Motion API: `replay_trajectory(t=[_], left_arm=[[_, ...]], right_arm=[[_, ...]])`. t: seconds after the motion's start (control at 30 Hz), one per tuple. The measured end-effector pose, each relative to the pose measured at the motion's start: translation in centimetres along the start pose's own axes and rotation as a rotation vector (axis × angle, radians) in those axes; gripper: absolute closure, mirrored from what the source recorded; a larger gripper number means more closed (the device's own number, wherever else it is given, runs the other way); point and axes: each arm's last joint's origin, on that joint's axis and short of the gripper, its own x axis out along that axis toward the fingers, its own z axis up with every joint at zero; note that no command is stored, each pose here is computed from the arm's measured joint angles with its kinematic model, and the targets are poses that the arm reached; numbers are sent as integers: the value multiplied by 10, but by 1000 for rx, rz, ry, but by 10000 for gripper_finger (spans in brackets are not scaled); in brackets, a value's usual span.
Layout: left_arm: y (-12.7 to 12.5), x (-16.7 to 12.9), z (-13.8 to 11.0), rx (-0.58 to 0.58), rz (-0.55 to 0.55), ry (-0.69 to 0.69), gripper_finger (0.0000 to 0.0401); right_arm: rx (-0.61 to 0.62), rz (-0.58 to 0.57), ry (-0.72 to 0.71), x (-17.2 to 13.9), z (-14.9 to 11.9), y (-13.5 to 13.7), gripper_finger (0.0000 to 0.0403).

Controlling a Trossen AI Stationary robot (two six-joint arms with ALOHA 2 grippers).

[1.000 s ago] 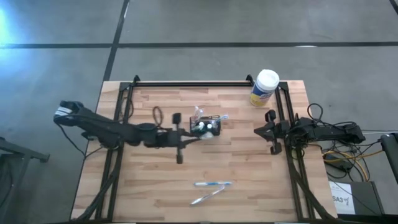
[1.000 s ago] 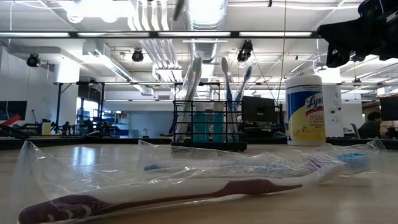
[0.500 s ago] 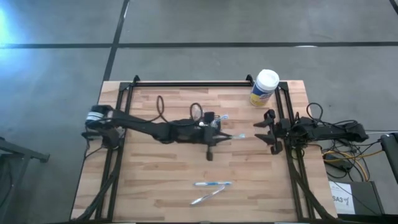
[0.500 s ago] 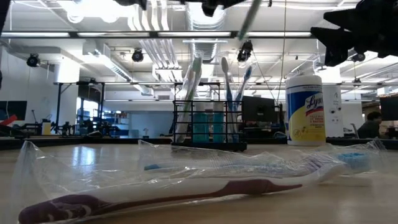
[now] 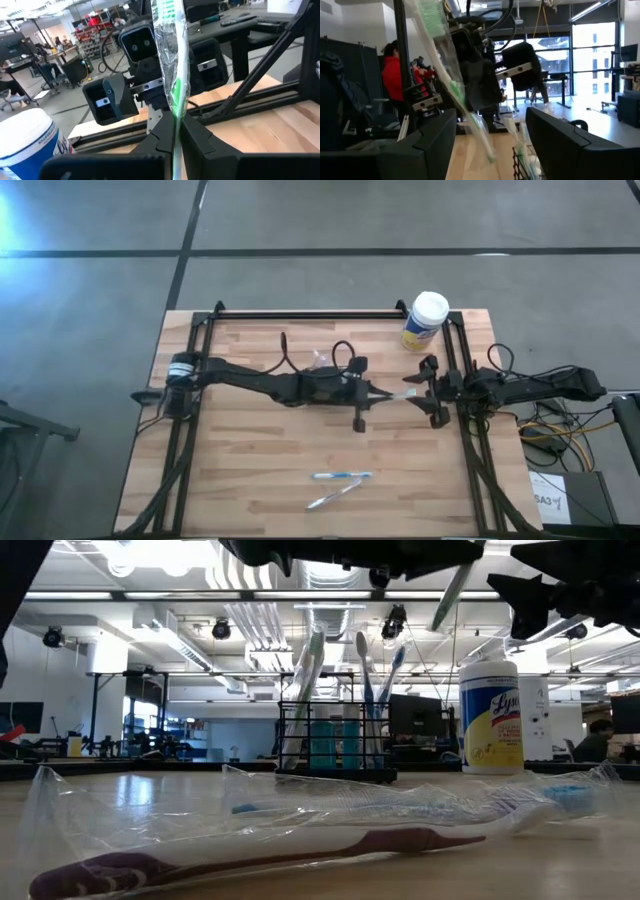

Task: Pick & Place toothbrushing station
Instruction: Put the green toothbrush in the wire organizer

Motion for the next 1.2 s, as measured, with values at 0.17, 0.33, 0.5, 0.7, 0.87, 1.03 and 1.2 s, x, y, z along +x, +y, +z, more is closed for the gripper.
replay_trajectory(t=[0.17, 0.33, 0.5, 0.7, 0.87, 1.03, 1.2], left_arm=[[7, 9, -1, -19, -5, -11, 385], [13, 13, -2, -45, -19, -9, 385], [18, 13, -3, -67, -12, -7, 385], [19, 13, -5, -73, -13, 9, 385], [22, 13, -10, -91, -14, 51, 385], [23, 13, -11, -92, -10, 52, 385], [24, 13, -11, -92, -11, 55, 385]], right_arm=[[-11, 3, -26, 5, 0, 0, 175], [-26, 2, -27, 9, -2, 0, 184], [-36, 4, -49, 12, -1, 0, 190], [-36, 3, -42, 15, -4, 0, 199], [-37, 2, -33, 19, -4, 0, 210], [-41, 0, 0, 27, -5, 0, 231], [-55, -3, 30, 33, -7, 0, 269]])
